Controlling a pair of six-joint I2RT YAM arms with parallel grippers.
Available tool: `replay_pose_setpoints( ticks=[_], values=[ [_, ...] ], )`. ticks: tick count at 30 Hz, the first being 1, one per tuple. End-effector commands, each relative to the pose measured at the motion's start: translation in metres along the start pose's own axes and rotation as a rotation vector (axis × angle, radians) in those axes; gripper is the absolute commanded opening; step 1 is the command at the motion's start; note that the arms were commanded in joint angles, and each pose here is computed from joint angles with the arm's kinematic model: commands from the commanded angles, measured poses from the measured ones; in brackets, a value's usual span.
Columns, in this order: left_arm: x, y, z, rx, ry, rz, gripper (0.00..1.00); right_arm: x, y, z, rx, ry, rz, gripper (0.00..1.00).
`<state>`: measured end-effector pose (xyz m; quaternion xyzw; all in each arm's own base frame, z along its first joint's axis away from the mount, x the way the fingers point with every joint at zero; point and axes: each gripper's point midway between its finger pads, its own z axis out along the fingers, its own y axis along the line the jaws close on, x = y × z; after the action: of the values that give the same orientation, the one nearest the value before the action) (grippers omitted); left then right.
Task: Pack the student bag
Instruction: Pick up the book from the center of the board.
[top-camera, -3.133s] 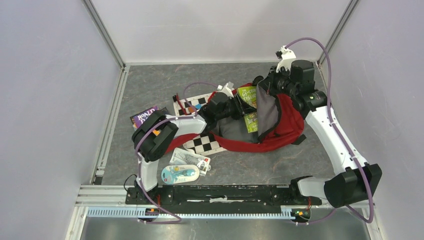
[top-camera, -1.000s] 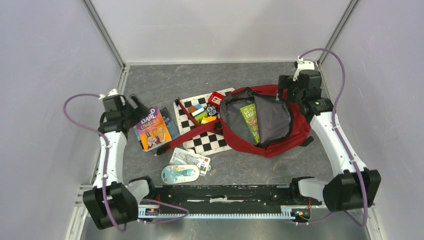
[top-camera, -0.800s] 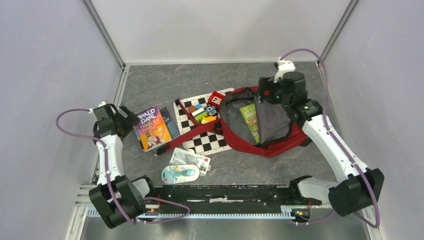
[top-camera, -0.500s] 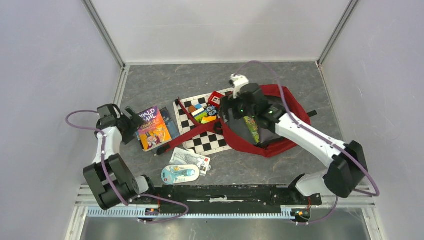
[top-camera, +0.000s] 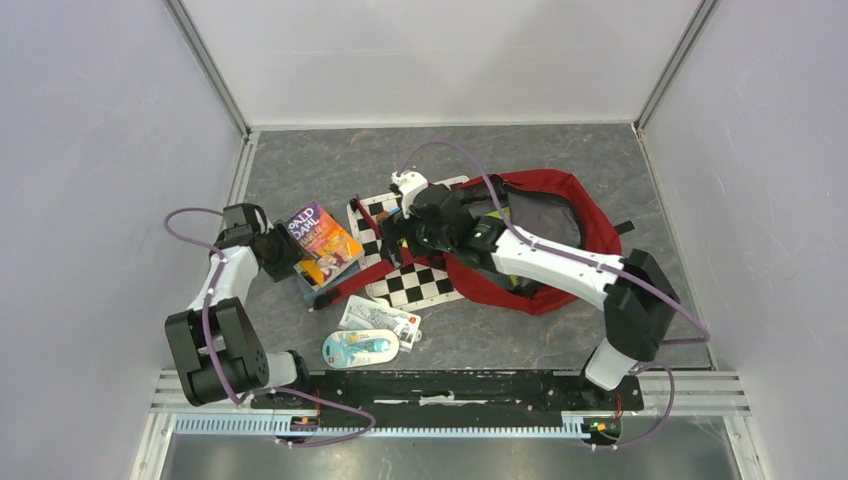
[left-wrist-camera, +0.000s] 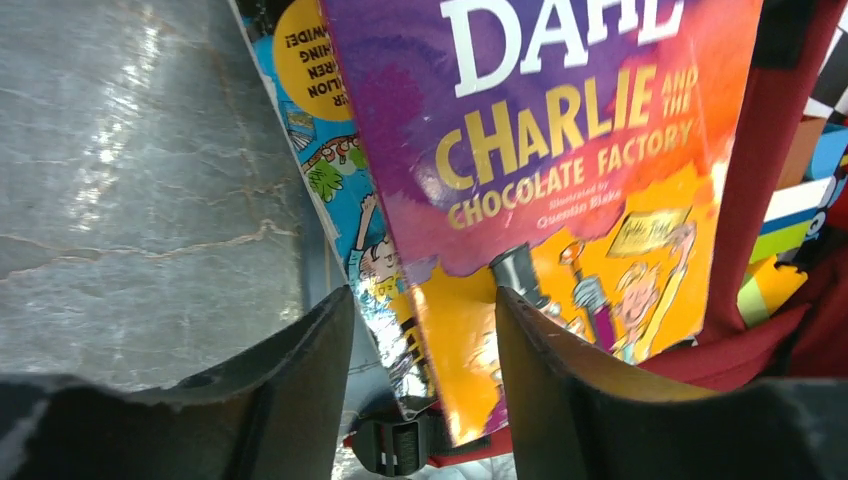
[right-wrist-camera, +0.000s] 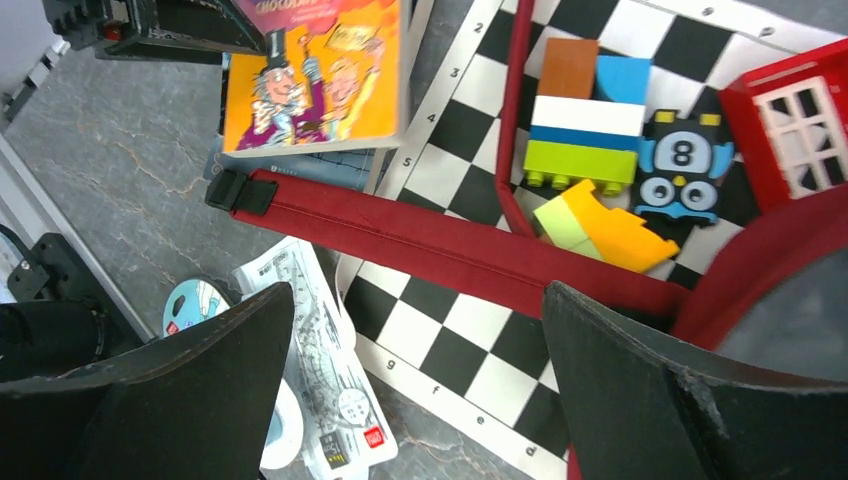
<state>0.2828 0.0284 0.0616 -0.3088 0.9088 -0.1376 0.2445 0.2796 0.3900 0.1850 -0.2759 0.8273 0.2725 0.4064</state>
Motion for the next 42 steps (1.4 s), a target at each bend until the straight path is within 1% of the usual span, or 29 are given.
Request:
replay_pose_setpoints(
  ticks=[1,3,5,7,12,14,19,23,28,30,32,34,36,38,42],
  values=[
    [0.002,-0.011,-0.001,0.032,0.007,0.065,0.56,-0.008,0.028,0.024,-0.077,-0.022,-0.007,0.98],
    [0.005,-0.013,0.002,0.038,0.026,0.069,0.48,-0.004,0.032,0.039,-0.092,-0.002,-0.015,0.98],
    [0.007,-0.014,0.005,0.039,0.046,0.070,0.45,0.000,0.035,0.057,-0.107,0.018,-0.026,0.98],
    [0.007,-0.015,0.006,0.039,0.052,0.071,0.43,-0.005,0.042,0.073,-0.141,0.012,-0.046,0.98],
    [0.003,-0.017,-0.002,0.044,0.011,0.080,0.43,-0.012,0.051,0.110,-0.184,0.006,-0.060,0.98],
    [0.002,-0.017,-0.004,0.045,0.000,0.083,0.44,-0.021,0.052,0.120,-0.204,-0.013,-0.048,0.98],
    [0.000,-0.020,-0.005,0.053,-0.006,0.083,0.45,-0.025,0.039,0.149,-0.221,-0.016,-0.002,0.98],
    [0.001,-0.022,-0.004,0.069,0.001,0.082,0.45,-0.010,0.029,0.172,-0.250,0.023,0.021,0.98],
    [0.001,-0.023,-0.005,0.076,-0.001,0.082,0.46,0.019,0.029,0.186,-0.306,0.094,0.068,0.98],
    [0.001,-0.024,-0.005,0.082,0.001,0.083,0.45,0.027,0.038,0.186,-0.364,0.118,0.092,0.94],
    [0.001,-0.025,-0.005,0.083,0.001,0.082,0.45,0.031,0.044,0.183,-0.399,0.126,0.126,0.84],
    [0.001,-0.025,-0.005,0.085,-0.001,0.084,0.45,0.022,0.049,0.177,-0.424,0.093,0.145,0.75],
    [0.001,-0.025,-0.005,0.085,-0.002,0.084,0.45,0.016,0.048,0.173,-0.418,0.080,0.155,0.67],
    [0.001,-0.025,-0.006,0.086,-0.004,0.085,0.45,0.010,0.045,0.169,-0.403,0.067,0.166,0.54],
    [0.001,-0.026,-0.006,0.089,-0.002,0.084,0.46,0.002,0.034,0.159,-0.358,0.047,0.175,0.36]
  ],
)
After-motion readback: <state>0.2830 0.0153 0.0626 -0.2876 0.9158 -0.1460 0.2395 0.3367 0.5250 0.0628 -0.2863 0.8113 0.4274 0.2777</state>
